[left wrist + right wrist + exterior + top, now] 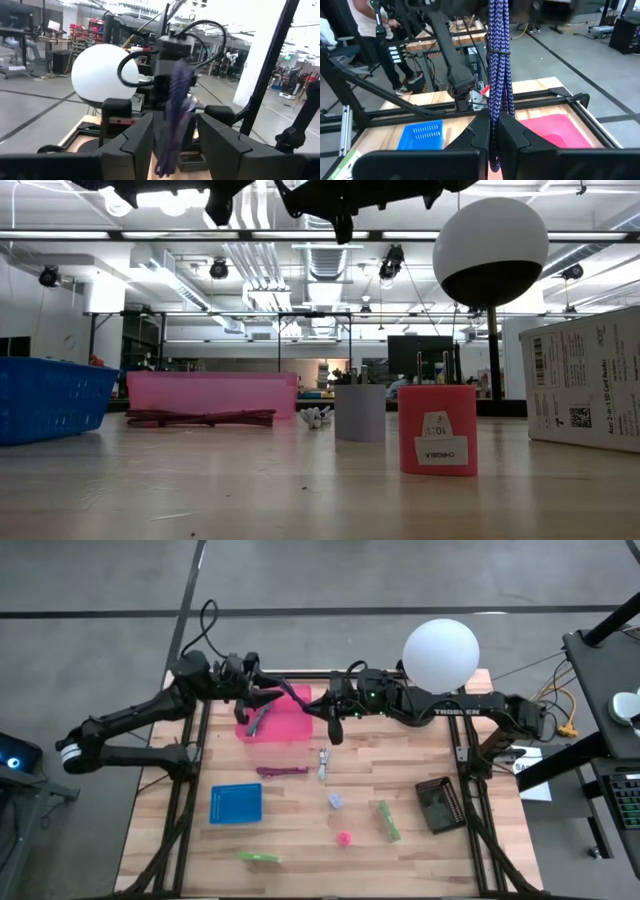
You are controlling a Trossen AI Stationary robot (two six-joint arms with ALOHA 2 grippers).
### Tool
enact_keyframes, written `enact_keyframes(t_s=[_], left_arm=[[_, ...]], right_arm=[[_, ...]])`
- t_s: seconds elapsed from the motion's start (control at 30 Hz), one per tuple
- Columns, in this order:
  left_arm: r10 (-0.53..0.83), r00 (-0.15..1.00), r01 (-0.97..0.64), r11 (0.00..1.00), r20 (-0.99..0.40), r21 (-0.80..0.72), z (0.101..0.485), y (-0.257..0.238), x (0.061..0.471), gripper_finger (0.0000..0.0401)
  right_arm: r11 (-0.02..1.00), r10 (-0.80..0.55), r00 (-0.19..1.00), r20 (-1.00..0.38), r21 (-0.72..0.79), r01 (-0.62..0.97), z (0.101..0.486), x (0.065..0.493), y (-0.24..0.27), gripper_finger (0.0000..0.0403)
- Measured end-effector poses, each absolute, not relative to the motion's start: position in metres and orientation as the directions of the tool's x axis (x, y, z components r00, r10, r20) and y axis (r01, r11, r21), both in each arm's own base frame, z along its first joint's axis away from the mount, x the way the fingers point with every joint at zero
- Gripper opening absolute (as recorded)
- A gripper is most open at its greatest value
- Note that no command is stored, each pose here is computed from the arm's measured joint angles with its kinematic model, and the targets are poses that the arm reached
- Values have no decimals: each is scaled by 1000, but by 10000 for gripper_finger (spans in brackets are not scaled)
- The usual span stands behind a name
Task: Pick and place items into bin
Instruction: Put the purple charger cable into the pink bin
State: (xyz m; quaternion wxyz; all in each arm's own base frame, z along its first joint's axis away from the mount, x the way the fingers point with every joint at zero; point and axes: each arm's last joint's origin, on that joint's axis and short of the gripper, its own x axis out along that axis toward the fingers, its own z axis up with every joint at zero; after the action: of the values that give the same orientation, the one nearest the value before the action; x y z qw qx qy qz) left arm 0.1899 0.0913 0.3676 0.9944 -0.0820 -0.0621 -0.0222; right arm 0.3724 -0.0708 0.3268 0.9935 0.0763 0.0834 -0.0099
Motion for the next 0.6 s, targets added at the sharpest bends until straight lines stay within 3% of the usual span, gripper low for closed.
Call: enact_keyframes(t_s=[0.4,0.6], left_arm=[[-54,991,76,981,126,-177,353,103,219,134],[-60,985,85,985,162,-152,355,103,221,103]], right_arm=[[987,-8,986,-167,158,35,327,372,-71,8],[986,-8,986,-166,160,35,327,372,-71,8]])
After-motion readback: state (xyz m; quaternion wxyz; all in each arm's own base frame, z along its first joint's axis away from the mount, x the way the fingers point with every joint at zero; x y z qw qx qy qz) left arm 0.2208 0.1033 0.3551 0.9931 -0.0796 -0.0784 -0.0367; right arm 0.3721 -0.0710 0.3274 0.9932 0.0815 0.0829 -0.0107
